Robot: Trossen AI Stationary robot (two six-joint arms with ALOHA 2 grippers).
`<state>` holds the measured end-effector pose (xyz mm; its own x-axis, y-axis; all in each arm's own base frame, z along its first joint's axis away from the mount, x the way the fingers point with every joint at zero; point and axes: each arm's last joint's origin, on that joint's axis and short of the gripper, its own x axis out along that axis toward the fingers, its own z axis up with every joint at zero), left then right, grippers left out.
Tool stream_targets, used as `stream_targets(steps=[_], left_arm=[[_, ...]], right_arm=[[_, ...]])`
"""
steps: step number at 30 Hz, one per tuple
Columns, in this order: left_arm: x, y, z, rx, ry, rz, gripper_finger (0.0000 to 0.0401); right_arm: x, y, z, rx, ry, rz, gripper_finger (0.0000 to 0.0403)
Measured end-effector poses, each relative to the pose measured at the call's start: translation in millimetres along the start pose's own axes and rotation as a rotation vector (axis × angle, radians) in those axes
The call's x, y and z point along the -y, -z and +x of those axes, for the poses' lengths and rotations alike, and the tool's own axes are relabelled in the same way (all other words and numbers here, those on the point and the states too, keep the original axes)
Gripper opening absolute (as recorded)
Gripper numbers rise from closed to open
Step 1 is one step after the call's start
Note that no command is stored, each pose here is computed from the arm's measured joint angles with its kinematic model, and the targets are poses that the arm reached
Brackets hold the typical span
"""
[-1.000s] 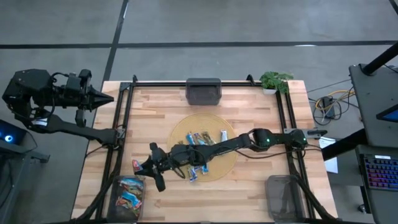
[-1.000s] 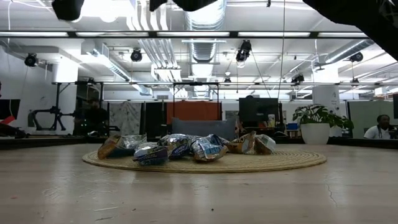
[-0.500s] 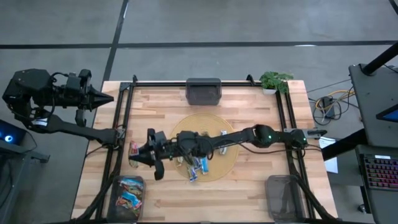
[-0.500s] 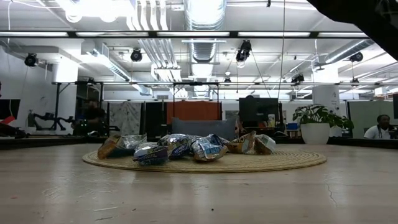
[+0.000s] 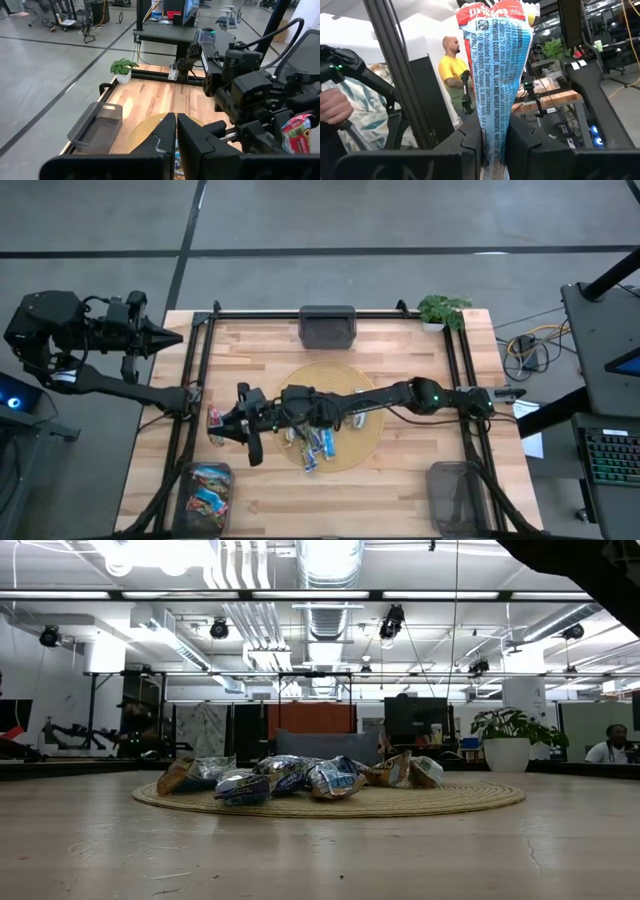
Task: Pick and place Granola Bars by type
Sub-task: Put the red granola bar into the left black bin
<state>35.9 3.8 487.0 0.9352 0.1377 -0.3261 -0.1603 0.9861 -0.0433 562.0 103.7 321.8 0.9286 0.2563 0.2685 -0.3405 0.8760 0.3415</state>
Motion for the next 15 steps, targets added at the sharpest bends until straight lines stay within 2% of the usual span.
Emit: stream_targets(steps=[5,11,15], left_arm=[[0,0,0,-0.002,0.007,0.0,0.0],[6,-2,8,-0.018,0.159,-0.005,0.0],[7,-7,12,0.011,0.17,0.017,0.0]], right_arm=[[-4,2,0,-0.007,-0.007,-0.004,0.0047],[3,-6,-1,0.003,0.007,-0.009,0.0047],[12,-18,-5,-0.07,0.061,-0.069,0.0047]])
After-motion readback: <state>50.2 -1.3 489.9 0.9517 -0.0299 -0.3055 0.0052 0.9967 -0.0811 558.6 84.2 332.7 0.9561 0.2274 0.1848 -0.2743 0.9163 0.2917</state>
